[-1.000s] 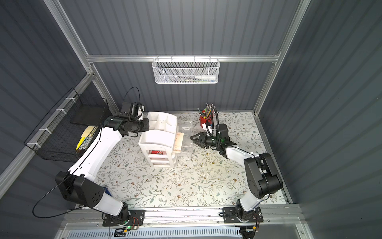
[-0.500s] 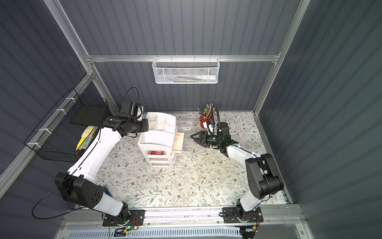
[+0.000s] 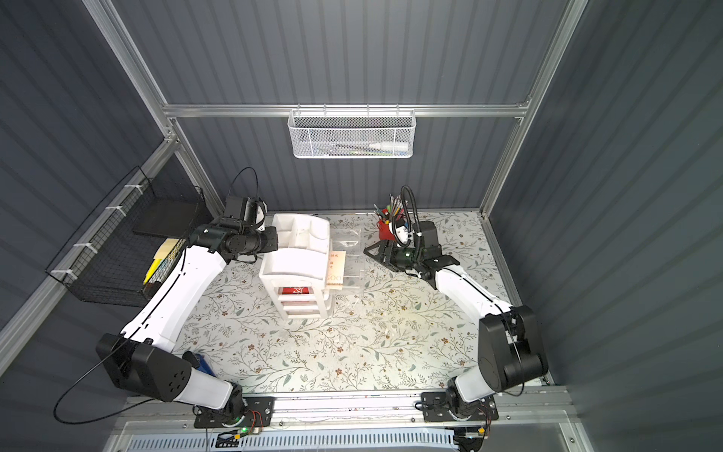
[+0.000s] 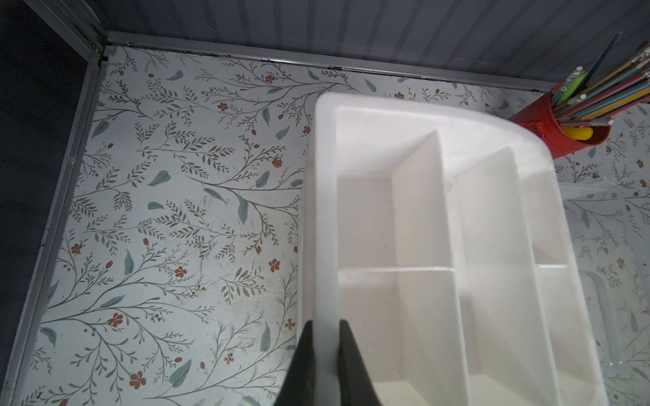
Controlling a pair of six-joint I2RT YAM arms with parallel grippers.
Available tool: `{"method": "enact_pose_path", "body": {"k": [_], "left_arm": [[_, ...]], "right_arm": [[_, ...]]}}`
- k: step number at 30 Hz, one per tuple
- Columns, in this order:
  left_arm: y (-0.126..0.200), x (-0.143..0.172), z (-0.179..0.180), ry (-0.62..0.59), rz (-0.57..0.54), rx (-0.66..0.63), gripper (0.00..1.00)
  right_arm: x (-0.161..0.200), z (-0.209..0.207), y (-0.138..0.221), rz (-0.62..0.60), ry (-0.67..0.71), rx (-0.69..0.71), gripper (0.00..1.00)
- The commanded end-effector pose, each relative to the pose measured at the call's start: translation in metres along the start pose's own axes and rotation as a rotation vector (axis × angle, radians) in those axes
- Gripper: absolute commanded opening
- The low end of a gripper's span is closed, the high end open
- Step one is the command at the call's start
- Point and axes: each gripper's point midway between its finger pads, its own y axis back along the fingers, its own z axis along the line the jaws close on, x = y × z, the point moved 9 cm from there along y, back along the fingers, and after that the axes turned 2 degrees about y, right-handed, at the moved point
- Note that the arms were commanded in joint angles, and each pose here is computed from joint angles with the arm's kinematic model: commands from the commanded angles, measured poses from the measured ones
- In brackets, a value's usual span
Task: Take the postcards out of the drawer
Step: Open the drawer in the storage box, then pick up the postcard from the drawer.
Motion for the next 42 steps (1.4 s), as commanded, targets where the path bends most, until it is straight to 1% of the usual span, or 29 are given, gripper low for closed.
{"method": "enact_pose_path", "body": {"k": [1, 3, 7, 11, 13, 14, 21, 26, 30, 42], "left_arm": [[0.019, -0.001, 0.006, 0.022, -0.047, -0.017, 0.00], [0.021, 0.001, 0.007, 0.031, -0.047, -0.024, 0.00], [0.024, 0.006, 0.009, 0.052, -0.053, -0.031, 0.00], [0.024, 0.010, 0.012, 0.065, -0.057, -0.047, 0.00], [0.024, 0.011, 0.013, 0.065, -0.055, -0.051, 0.00], [0.024, 0.011, 0.013, 0.065, -0.055, -0.052, 0.00], [0.023, 0.012, 0.013, 0.063, -0.053, -0.053, 0.00], [0.025, 0.014, 0.014, 0.070, -0.057, -0.052, 0.00], [0.028, 0.015, 0.015, 0.073, -0.064, -0.059, 0.00], [0.030, 0.019, 0.016, 0.073, -0.064, -0.058, 0.00]], "right_arm": [[-0.003, 0.014, 0.016, -0.017, 0.075, 0.125, 0.66], [-0.003, 0.026, 0.019, -0.005, 0.099, 0.156, 0.67], [0.000, 0.054, 0.012, 0.054, 0.149, 0.222, 0.67], [0.003, 0.070, 0.001, 0.084, 0.183, 0.323, 0.65], [0.006, 0.075, -0.005, 0.105, 0.192, 0.337, 0.63], [0.007, 0.075, -0.009, 0.098, 0.200, 0.367, 0.63], [0.018, 0.083, -0.039, 0.155, 0.221, 0.389, 0.62], [0.022, 0.092, -0.056, 0.177, 0.239, 0.426, 0.64], [0.024, 0.090, -0.067, 0.184, 0.207, 0.448, 0.64], [0.035, 0.085, -0.099, 0.248, 0.190, 0.499, 0.63]]}}
